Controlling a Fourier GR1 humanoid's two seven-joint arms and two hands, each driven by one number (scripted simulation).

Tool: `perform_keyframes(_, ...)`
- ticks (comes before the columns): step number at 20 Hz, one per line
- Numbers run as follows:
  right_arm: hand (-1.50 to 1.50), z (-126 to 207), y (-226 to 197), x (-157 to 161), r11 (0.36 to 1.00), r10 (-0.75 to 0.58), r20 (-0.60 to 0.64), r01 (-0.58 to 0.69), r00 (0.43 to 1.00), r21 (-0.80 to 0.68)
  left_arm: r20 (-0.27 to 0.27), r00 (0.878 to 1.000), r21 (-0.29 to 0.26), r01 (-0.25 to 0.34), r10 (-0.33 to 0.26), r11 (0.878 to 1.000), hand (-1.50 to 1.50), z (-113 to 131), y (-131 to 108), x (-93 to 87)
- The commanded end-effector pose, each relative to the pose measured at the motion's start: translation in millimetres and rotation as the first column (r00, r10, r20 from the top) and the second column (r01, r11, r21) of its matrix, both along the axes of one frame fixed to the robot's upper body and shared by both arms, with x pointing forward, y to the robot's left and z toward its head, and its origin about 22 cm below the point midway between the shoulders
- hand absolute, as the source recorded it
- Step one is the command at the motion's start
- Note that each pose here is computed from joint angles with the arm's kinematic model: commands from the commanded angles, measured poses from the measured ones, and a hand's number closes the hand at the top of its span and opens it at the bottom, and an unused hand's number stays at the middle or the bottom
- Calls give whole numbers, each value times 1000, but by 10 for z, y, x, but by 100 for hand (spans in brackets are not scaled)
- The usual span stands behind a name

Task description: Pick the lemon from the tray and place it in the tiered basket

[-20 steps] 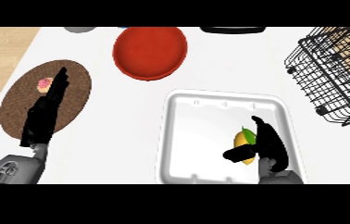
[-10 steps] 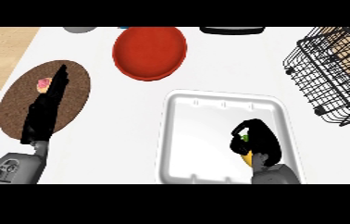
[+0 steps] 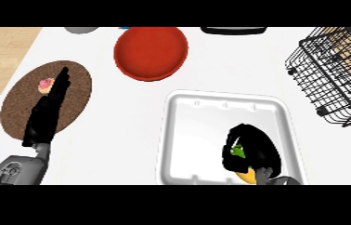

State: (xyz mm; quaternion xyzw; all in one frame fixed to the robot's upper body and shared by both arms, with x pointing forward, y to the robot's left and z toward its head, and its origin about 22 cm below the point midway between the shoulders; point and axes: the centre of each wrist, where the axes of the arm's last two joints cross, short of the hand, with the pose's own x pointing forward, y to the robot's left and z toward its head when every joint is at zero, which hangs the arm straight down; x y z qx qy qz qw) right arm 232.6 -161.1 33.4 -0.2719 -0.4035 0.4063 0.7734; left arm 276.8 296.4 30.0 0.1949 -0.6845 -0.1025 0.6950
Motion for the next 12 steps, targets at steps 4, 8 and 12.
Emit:
perform_keyframes(4,150,375,-390,-450,886,448,256,-463,857,-1,4,1000,11,-31,31,999,0,67,130,-29)
perform_keyframes(8,150,687,-642,-622,913,289,494,-392,820,115,2,999,-1,-38,38,999,0,13,107,-42)
perform_keyframes(12,150,1209,-891,-659,937,200,687,-342,699,75,4,999,-24,-33,33,999,0,-3,111,-52)
